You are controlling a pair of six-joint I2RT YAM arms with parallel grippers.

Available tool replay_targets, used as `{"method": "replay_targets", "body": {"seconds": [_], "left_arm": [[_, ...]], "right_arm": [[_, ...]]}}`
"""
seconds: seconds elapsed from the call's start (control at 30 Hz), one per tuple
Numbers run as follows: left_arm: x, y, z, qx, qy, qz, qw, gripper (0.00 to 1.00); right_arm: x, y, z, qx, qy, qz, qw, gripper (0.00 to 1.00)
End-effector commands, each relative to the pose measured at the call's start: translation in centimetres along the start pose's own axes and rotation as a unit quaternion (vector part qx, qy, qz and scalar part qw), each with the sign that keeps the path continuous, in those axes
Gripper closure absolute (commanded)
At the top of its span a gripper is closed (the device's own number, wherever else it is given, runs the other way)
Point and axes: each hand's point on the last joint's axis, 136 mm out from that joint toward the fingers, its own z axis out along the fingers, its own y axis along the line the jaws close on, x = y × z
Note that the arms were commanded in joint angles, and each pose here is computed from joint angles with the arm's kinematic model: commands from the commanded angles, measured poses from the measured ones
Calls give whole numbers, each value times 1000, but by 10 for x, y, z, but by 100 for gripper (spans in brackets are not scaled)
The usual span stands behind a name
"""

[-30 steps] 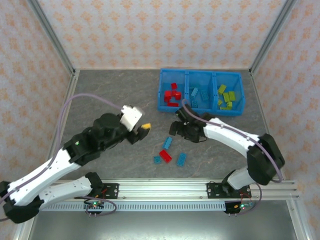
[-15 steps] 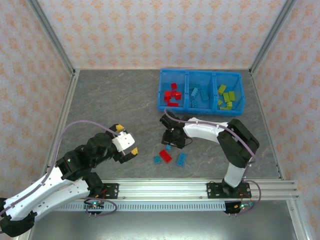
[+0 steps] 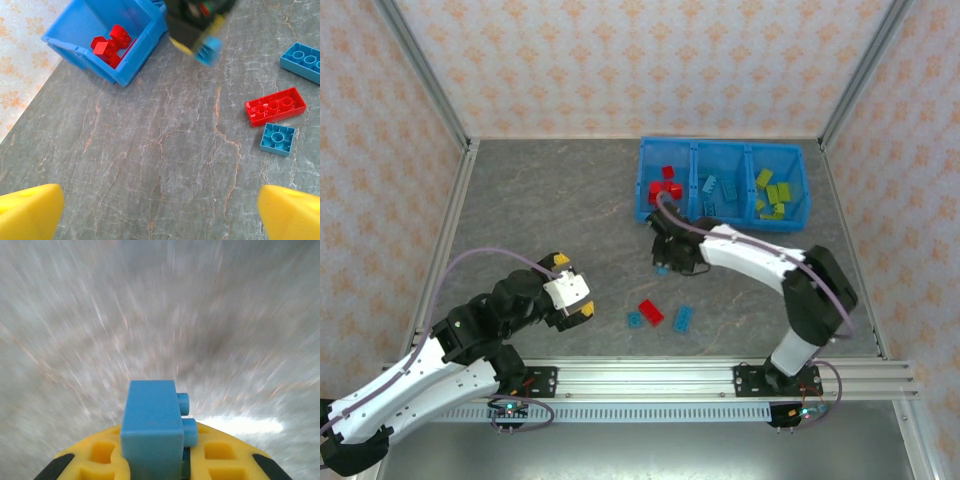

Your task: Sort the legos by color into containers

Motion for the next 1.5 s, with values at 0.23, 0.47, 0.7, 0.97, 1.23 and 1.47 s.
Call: {"method": "replay_targets", "body": {"seconds": [0.23,0.47,0.7,0.97,1.23,1.47], "left_arm": [[-5,-6,0,16,-19,8,1000,0],[-2,-4,-1,8,-18,10,1000,0],[1,-2,-2,-1,-20,13,1000,0],[2,-9,0,17,-20,16,1000,0],[12,-22,5,45,-10,35,998,0],[16,-31,11,67,-4,41,997,0]], "right_arm": [[-211,-96,-86,94,-269,91,954,83],[-262,-116,-6,122,-187,103,969,80],[-271,-110,16,111,-157,127,973,47],[-231,-87,-42,47,-151,138,978,44],[-100,-73,-82,36,-118,58,991,32],[34,-63,-64,37,-9,8,999,12]]}}
